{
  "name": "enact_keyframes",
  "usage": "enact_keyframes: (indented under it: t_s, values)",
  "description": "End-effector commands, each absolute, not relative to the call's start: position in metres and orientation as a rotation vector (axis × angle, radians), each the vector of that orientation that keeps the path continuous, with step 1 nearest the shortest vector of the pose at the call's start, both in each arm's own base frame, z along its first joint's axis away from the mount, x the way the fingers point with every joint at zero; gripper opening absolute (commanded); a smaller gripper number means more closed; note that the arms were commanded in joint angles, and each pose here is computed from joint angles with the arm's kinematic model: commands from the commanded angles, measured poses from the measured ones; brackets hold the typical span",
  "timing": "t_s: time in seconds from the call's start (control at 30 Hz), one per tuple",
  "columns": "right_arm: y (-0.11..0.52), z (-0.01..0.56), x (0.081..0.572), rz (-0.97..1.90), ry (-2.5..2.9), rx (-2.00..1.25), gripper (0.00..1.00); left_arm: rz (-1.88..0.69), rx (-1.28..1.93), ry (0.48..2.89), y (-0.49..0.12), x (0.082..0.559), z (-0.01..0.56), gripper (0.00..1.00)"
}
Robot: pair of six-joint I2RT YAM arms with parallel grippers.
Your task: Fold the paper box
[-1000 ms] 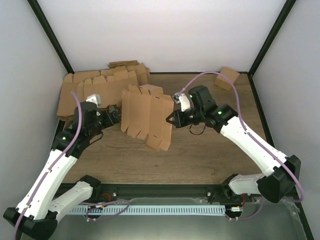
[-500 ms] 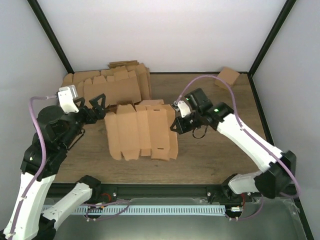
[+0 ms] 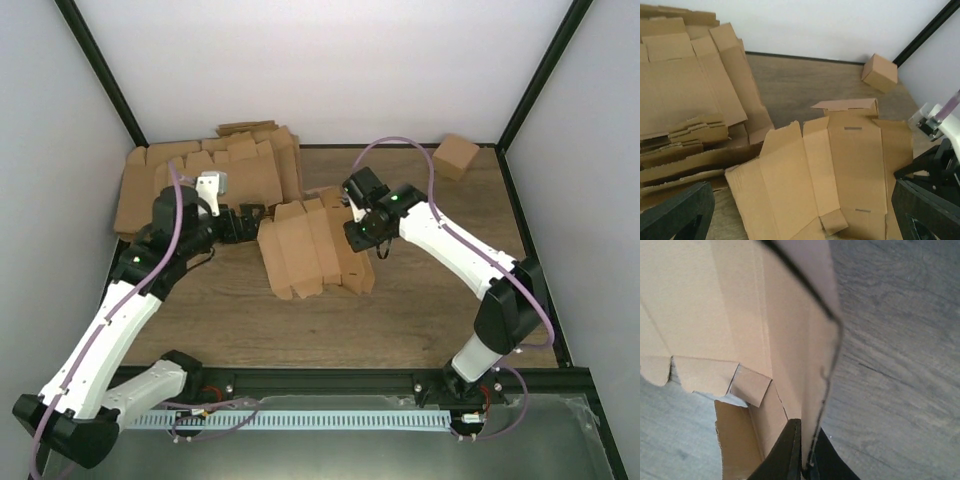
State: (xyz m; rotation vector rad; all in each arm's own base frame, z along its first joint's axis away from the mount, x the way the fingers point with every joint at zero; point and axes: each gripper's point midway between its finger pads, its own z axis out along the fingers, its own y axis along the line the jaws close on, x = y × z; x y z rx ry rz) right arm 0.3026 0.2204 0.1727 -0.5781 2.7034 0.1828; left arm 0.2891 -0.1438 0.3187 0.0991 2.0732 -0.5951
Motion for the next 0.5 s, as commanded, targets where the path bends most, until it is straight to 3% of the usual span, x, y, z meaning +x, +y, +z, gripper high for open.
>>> enact_keyframes:
  t_s: [0.0, 0.23, 0.47]
  values:
    - [0.239, 0.169, 0.317, 0.097, 2.610, -0.668, 0.01, -0.581, 0.137, 2.036, -0.149, 0.302, 0.307, 1.00]
    - [0.256, 0.147, 0.325, -0.034, 2.572, -0.720, 0.07, -0.550, 0.129, 2.147, -0.154, 0.317, 0.267, 1.00]
    - [0.273, 0.130, 0.321, 0.102, 2.572, -0.744, 0.10, -0.540, 0.016, 2.292, -0.149, 0.318, 0.215, 1.00]
